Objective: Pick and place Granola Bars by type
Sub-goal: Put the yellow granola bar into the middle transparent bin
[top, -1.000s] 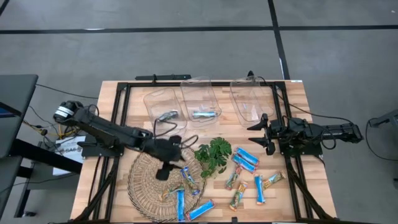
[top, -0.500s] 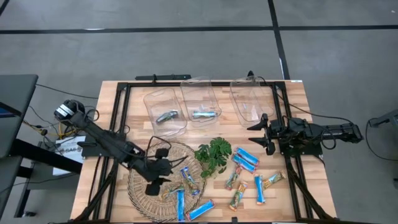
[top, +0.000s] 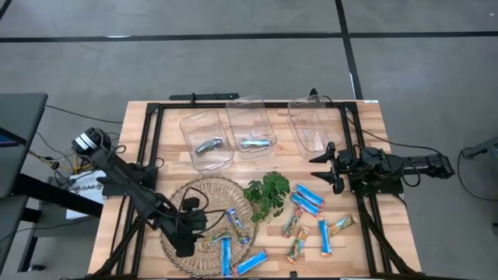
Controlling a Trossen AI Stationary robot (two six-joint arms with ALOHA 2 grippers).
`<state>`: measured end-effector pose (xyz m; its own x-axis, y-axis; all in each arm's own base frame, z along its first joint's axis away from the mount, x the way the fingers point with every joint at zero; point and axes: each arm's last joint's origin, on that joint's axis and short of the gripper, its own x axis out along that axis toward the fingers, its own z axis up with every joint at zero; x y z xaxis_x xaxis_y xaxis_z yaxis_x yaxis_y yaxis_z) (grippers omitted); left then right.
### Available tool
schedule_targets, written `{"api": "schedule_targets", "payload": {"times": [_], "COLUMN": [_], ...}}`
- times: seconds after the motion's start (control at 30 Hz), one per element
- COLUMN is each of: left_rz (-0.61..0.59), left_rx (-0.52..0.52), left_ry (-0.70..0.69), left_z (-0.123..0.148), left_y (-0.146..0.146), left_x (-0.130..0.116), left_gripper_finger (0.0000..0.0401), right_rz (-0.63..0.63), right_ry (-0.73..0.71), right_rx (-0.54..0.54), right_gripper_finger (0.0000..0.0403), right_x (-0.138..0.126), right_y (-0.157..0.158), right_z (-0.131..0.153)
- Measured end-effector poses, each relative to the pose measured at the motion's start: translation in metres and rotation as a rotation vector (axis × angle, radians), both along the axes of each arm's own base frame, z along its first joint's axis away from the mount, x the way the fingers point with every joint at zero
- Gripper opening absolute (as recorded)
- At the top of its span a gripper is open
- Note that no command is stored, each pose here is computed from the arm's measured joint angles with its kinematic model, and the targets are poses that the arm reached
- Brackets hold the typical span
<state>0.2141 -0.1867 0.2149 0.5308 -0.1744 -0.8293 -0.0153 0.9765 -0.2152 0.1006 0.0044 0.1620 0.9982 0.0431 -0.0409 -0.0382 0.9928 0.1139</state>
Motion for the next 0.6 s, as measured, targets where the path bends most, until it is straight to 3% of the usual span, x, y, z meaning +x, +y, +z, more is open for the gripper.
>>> {"api": "schedule_targets", "payload": {"times": [0.6], "left_rz": [0.045], "left_rx": [0.026], "left_ry": [0.126], "left_z": [-0.028], "left_y": [-0.019], "left_x": [0.019], "left_gripper_finger": [0.0148], "right_rz": [0.000], "right_ry": [0.000], "right_rx": [0.000], "right_gripper_finger": [0.0225], "right_x": [0.000], "right_y": [0.000], "right_z": [0.000]}}
